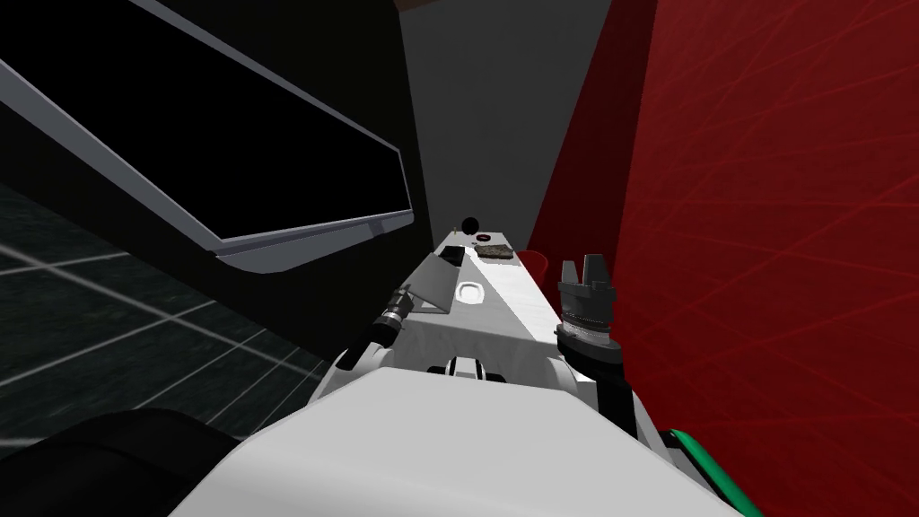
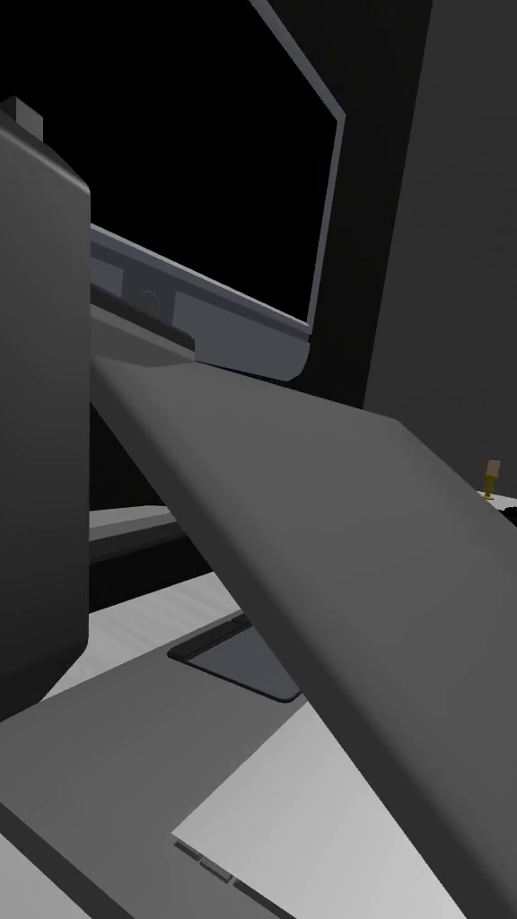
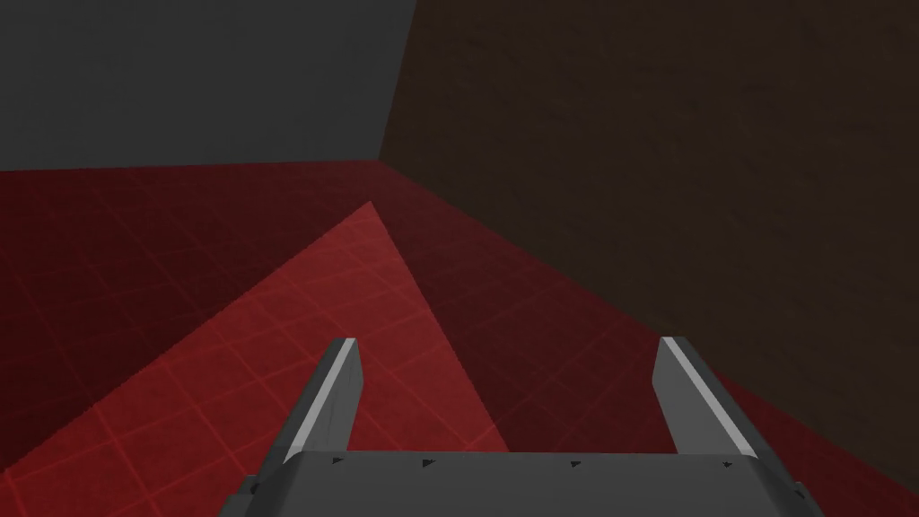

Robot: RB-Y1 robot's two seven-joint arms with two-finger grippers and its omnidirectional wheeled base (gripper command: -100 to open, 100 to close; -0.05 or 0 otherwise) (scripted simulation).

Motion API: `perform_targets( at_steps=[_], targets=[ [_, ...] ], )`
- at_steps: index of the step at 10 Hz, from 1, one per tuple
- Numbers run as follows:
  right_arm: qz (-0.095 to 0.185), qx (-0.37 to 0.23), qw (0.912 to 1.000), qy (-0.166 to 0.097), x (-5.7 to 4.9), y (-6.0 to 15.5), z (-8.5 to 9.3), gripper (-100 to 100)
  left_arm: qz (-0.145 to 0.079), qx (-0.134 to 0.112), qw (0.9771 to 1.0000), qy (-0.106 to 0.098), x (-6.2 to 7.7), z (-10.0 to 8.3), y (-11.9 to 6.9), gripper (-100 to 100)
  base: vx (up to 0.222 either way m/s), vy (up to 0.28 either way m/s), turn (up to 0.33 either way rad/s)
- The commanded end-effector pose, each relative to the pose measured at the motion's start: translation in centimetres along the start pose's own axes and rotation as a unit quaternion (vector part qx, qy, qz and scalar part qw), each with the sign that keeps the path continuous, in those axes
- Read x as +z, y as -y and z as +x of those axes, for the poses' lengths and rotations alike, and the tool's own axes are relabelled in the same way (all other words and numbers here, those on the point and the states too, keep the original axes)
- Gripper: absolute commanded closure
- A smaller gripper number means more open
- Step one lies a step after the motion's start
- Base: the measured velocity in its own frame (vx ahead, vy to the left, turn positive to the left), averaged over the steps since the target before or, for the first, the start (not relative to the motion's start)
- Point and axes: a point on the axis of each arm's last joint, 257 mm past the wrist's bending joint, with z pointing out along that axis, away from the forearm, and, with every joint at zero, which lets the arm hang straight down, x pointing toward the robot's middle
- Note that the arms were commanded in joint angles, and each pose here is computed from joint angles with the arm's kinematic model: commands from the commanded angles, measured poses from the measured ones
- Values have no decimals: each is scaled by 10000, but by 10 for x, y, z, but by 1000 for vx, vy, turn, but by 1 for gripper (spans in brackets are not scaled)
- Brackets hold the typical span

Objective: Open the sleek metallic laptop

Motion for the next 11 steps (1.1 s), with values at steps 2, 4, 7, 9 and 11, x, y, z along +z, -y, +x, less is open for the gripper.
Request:
perform_targets(
  at_steps=[2,4,7,9,11],
  targets=[
    [-1,0,10000,0,0,0,0,0,-66,-647,9979,-32,10,8,-24,100,-35,86,-6],
    [0,0,10000,0,0,0,0,0,-18,-689,9976,104,19,0,-14,-100,-45,86,-117],
    [-1,1,10000,1,0,0,0,0,10,-681,9973,258,25,-8,-1,-100,-61,2,-130],
    [-1,1,10000,0,0,0,0,0,51,-687,9967,418,30,-17,12,-100,-73,11,-178],
    [-1,1,10000,0,0,0,0,0,86,-709,9957,587,34,-26,25,-100,-75,9,-157]
  ],
)
